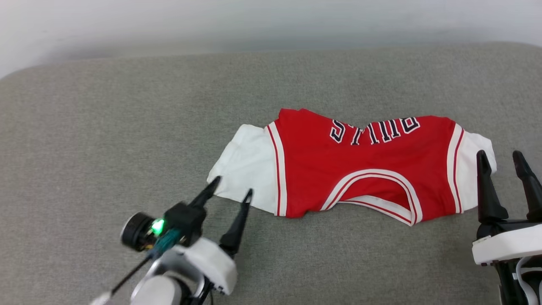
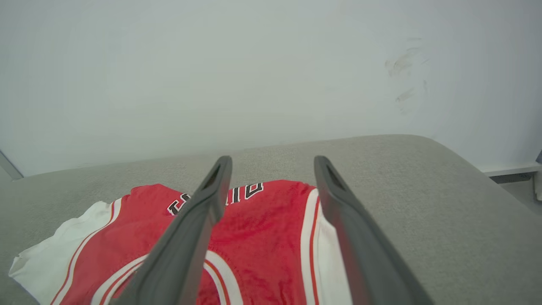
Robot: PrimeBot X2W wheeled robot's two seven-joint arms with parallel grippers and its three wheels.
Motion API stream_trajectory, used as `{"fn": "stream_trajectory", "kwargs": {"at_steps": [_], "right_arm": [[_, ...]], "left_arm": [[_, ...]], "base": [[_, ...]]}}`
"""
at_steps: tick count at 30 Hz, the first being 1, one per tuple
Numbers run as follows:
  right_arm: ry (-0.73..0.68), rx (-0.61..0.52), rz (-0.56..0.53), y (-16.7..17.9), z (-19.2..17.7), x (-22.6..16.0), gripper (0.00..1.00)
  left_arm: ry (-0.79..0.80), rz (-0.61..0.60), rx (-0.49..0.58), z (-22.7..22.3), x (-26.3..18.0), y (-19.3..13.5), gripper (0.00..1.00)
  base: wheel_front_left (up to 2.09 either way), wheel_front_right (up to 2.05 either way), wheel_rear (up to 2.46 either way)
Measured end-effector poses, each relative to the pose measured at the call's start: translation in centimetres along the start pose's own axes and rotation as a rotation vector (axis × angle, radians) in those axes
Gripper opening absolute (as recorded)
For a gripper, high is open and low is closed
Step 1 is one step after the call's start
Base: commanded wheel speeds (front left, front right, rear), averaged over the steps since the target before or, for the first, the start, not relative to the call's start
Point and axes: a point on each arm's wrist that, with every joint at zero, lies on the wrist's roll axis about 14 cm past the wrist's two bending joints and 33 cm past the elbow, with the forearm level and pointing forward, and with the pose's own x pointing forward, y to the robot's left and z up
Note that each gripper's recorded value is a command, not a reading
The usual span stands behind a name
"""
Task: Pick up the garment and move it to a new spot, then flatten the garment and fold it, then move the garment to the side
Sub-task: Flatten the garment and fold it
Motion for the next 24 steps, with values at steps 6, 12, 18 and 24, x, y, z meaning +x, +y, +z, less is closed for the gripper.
{"fn": "stream_trajectory", "kwargs": {"at_steps": [6, 12, 18, 24], "right_arm": [[0.036, -0.014, -0.019, -0.9, -1.2, 0.2, 1.00], [0.096, -0.029, -0.033, -1.4, -3.3, 0.3, 1.00], [0.143, -0.037, -0.058, -2.2, -5.1, 0.3, 1.00], [0.174, -0.048, -0.076, -2.9, -6.3, 0.3, 1.00]], "left_arm": [[0.290, -0.221, 0.018, -2.6, 3.1, -4.1, 1.00], [0.512, -0.329, 0.109, -5.1, 4.7, -4.4, 1.00], [0.602, -0.362, 0.134, -6.9, 6.7, -4.6, 1.00], [0.703, -0.406, 0.143, -10.0, 6.6, -5.7, 1.00]], "base": [[0.00, 0.00, 0.00], [0.00, 0.00, 0.00], [0.00, 0.00, 0.00], [0.00, 0.00, 0.00]]}}
